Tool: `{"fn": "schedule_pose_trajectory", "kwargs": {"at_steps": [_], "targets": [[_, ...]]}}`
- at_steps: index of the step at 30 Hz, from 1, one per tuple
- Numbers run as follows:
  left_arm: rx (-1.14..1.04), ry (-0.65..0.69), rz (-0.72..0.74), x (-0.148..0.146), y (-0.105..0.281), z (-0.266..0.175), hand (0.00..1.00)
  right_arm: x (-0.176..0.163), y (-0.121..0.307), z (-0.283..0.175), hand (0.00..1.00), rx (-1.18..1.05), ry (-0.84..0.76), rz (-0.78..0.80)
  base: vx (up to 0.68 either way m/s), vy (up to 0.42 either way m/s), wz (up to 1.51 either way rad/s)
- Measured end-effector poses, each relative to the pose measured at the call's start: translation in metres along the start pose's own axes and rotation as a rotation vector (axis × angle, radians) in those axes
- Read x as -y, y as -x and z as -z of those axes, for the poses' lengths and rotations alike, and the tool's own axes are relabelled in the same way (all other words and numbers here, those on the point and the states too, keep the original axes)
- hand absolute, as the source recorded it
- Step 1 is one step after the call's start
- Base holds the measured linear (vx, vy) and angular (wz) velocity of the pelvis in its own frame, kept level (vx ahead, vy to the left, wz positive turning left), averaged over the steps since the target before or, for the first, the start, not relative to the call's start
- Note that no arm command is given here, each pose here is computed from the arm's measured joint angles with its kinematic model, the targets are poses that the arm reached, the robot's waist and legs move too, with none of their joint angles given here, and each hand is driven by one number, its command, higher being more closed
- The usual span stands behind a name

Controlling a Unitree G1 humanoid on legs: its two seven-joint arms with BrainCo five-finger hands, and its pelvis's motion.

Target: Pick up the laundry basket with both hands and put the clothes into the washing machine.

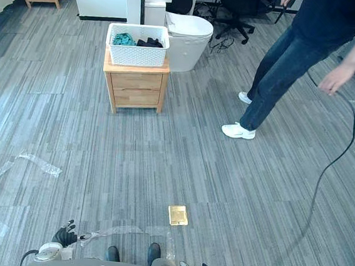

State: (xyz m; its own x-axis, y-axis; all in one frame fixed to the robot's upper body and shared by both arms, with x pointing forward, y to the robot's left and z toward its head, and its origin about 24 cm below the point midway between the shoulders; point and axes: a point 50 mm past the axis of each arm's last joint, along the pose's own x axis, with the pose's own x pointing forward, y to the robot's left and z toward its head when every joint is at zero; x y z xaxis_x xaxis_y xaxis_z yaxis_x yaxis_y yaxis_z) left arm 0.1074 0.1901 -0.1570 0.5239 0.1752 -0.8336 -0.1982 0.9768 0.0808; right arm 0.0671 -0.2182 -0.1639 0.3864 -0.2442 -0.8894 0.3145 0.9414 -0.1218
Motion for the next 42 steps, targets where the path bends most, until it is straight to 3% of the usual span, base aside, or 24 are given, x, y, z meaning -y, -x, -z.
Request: {"fn": "schedule_pose_trajectory", "kwargs": {"at_steps": [36, 42], "targets": [[0.012, -0.022, 0.013, 0.002, -0.001, -0.004, 0.0, -0.003, -0.001, -0.004, 0.0, 0.01, 0.0, -0.008, -0.03, -0.023, 0.04], [0.046, 0.075, -0.022, -0.005, -0.001, -0.011, 0.0, 0.006, -0.001, -0.004, 0.0, 0.009, -0.007, 0.013, 0.02, -0.054, 0.27]]}}
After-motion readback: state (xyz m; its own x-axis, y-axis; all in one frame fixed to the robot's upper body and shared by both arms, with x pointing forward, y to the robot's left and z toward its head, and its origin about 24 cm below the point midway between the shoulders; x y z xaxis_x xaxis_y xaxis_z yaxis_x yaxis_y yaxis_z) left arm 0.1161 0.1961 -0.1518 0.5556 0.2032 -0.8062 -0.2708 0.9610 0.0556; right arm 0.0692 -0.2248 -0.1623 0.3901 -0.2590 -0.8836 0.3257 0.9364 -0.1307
